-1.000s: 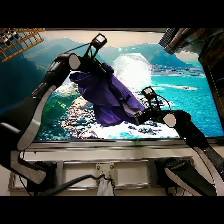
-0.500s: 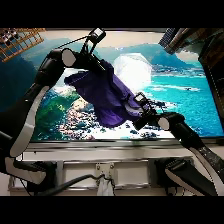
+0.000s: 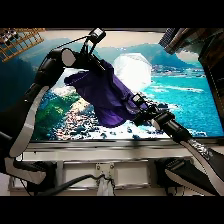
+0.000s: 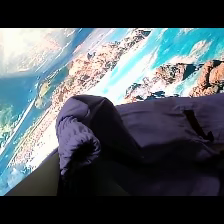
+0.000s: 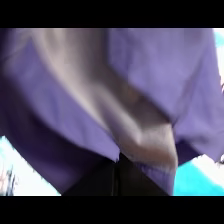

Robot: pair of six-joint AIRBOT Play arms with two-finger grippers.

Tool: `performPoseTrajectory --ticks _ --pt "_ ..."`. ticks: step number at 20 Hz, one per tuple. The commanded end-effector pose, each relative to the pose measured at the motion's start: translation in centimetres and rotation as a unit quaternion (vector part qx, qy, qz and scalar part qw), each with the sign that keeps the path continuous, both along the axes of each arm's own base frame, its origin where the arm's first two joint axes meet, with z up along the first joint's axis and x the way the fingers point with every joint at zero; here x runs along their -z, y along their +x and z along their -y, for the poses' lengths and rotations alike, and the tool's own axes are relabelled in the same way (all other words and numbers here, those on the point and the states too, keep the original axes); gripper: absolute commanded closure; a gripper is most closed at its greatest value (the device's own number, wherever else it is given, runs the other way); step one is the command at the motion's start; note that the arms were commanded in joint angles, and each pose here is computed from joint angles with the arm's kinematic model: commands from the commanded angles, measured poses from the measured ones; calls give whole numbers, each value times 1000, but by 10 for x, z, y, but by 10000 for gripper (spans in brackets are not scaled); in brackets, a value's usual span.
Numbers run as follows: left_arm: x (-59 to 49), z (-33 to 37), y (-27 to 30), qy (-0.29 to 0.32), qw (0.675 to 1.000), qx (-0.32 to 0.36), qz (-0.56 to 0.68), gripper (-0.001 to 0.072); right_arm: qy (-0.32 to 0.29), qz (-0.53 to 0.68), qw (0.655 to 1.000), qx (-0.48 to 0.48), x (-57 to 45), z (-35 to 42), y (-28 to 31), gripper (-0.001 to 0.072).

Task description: Fold the clothes and pants, and hang the long-sleeved shirts on hangers.

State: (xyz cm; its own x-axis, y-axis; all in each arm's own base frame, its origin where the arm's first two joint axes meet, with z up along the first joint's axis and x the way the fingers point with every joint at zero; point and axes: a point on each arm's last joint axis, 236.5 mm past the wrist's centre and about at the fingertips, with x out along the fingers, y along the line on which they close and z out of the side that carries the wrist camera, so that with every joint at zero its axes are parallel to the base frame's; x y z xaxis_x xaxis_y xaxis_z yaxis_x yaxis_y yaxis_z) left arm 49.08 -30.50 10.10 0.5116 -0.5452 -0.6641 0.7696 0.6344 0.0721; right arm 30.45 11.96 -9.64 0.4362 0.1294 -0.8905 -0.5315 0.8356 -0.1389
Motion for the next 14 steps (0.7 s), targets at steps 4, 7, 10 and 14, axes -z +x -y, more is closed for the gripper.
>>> performPoseTrajectory --ticks 4,7,10,14 --pt "-35 -4 -5 -11 999 0 30 699 89 84 990 75 -61 -24 55 695" --pt "-84 -16 -11 -12 996 -4 89 699 139 170 971 92 -146 -23 84 695" --pt "-171 -40 -28 -25 981 -21 191 700 183 280 935 115 -254 2 96 695" --pt "-325 -66 -108 -116 930 -30 346 700 221 421 869 140 -395 49 68 695"
